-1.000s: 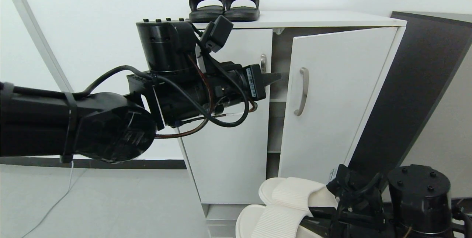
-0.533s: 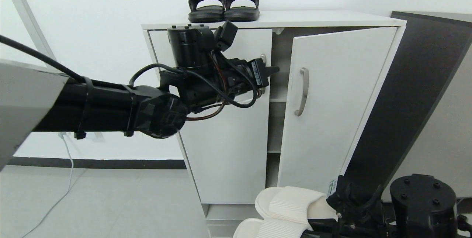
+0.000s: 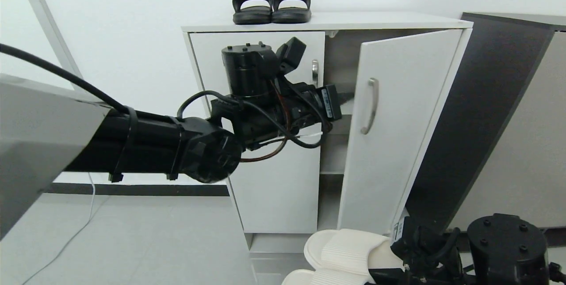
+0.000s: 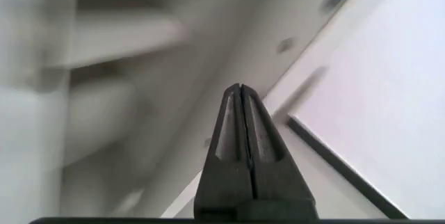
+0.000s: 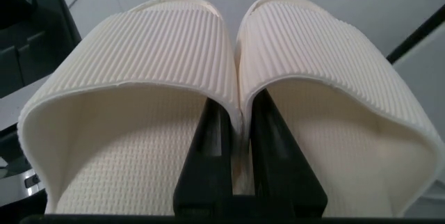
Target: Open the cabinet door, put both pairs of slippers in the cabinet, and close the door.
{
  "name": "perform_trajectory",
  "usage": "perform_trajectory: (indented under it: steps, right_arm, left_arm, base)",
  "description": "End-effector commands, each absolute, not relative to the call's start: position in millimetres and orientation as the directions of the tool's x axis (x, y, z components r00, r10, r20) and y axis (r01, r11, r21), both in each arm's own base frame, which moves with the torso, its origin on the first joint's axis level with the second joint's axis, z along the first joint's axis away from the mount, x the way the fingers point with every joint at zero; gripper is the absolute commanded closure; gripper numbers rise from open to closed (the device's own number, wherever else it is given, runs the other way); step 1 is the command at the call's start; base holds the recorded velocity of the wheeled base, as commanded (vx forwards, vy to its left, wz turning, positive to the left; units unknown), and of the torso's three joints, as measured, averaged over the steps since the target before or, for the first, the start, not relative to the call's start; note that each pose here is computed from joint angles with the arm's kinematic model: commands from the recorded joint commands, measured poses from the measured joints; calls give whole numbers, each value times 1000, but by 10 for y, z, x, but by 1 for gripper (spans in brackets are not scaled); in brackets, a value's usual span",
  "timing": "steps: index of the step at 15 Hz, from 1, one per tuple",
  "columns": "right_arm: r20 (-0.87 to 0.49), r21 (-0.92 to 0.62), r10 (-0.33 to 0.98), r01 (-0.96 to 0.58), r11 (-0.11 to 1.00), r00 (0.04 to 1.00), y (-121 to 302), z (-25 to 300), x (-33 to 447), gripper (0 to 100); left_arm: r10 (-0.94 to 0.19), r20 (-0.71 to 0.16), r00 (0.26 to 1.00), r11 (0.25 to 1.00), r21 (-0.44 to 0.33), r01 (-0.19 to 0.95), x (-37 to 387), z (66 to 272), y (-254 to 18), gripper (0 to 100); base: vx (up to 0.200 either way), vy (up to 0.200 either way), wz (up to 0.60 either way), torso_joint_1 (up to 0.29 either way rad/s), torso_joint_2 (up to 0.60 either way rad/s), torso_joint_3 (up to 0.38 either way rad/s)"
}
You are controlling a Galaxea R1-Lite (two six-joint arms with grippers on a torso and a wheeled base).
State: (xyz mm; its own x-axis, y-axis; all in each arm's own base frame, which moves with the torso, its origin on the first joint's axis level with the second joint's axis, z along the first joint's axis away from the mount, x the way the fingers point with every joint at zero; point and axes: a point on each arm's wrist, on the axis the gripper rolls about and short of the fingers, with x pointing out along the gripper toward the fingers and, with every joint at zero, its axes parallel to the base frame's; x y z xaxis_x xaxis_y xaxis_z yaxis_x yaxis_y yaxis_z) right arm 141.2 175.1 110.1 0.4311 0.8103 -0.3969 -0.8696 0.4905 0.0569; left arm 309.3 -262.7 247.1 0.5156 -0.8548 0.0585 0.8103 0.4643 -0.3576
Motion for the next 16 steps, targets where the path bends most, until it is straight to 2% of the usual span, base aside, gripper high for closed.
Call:
perform_trajectory:
  steps: [1, 3, 4, 7, 8, 9, 10, 11, 12, 13, 14, 15, 16]
  right_arm:
    - [-403, 57, 808, -870, 490, 429, 1756, 1082, 1417, 100]
    - [-405, 58, 808, -870, 490, 429, 1753, 1079, 1415, 100]
    - [-405, 58, 808, -870, 490, 429, 1753, 1079, 1415, 100]
    - [-399, 55, 807, -867, 495, 435, 1763, 1085, 1433, 100]
    - [-389, 55, 800, -855, 515, 457, 1767, 1108, 1497, 100]
    - [-386, 56, 791, -844, 534, 475, 1759, 1113, 1557, 100]
    - [-372, 49, 760, -806, 590, 533, 1763, 1145, 1712, 100]
    - [-367, 38, 709, -752, 658, 602, 1777, 1155, 1839, 100]
    - [-350, 47, 663, -694, 718, 662, 1809, 1191, 1941, 100]
    - [-331, 71, 633, -651, 756, 700, 1861, 1229, 2019, 100]
    - [-318, 84, 621, -632, 771, 716, 1890, 1259, 2057, 100]
    - [-300, 96, 588, -589, 802, 752, 1944, 1293, 2132, 100]
    - [-292, 94, 577, -577, 811, 763, 1956, 1309, 2150, 100]
  left_arm:
    - [-875, 61, 481, 432, -352, 830, 2904, 2467, -2715, 100]
    - [-876, 65, 478, 428, -351, 833, 2877, 2471, -2723, 100]
    - [-873, 65, 483, 433, -351, 830, 2890, 2471, -2709, 100]
    - [-788, 152, 597, 529, -330, 782, 3012, 2658, -2381, 100]
    - [-723, 192, 664, 591, -326, 738, 2958, 2848, -2141, 100]
    - [-689, 199, 697, 626, -320, 711, 2886, 2919, -1985, 100]
    - [-631, 200, 749, 695, -283, 661, 2678, 3053, -1599, 100]
    - [-569, 139, 811, 775, -239, 585, 2440, 3063, -1265, 100]
    - [-472, 69, 879, 857, -198, 476, 2176, 3029, -965, 100]
    - [-388, 0, 922, 905, -188, 381, 1861, 2923, -728, 100]
    - [-367, -17, 930, 915, -189, 357, 1654, 2854, -614, 100]
    - [-290, -44, 956, 942, -190, 277, 1125, 2592, -323, 100]
    - [-253, -40, 967, 952, -186, 242, 936, 2496, -236, 100]
  base:
    - [-200, 0, 0, -2, 2, 12]
    - [-200, 0, 0, 2, 7, 2]
    - [0, 0, 0, 0, 0, 0]
    - [0, 0, 0, 0, 0, 0]
    - [0, 0, 0, 0, 0, 0]
    - [0, 0, 0, 0, 0, 0]
    - [0, 0, 0, 0, 0, 0]
    - [0, 0, 0, 0, 0, 0]
    - [0, 0, 0, 0, 0, 0]
    - [0, 0, 0, 0, 0, 0]
    - [0, 0, 0, 0, 0, 0]
    - [0, 0, 0, 0, 0, 0]
    - [0, 0, 0, 0, 0, 0]
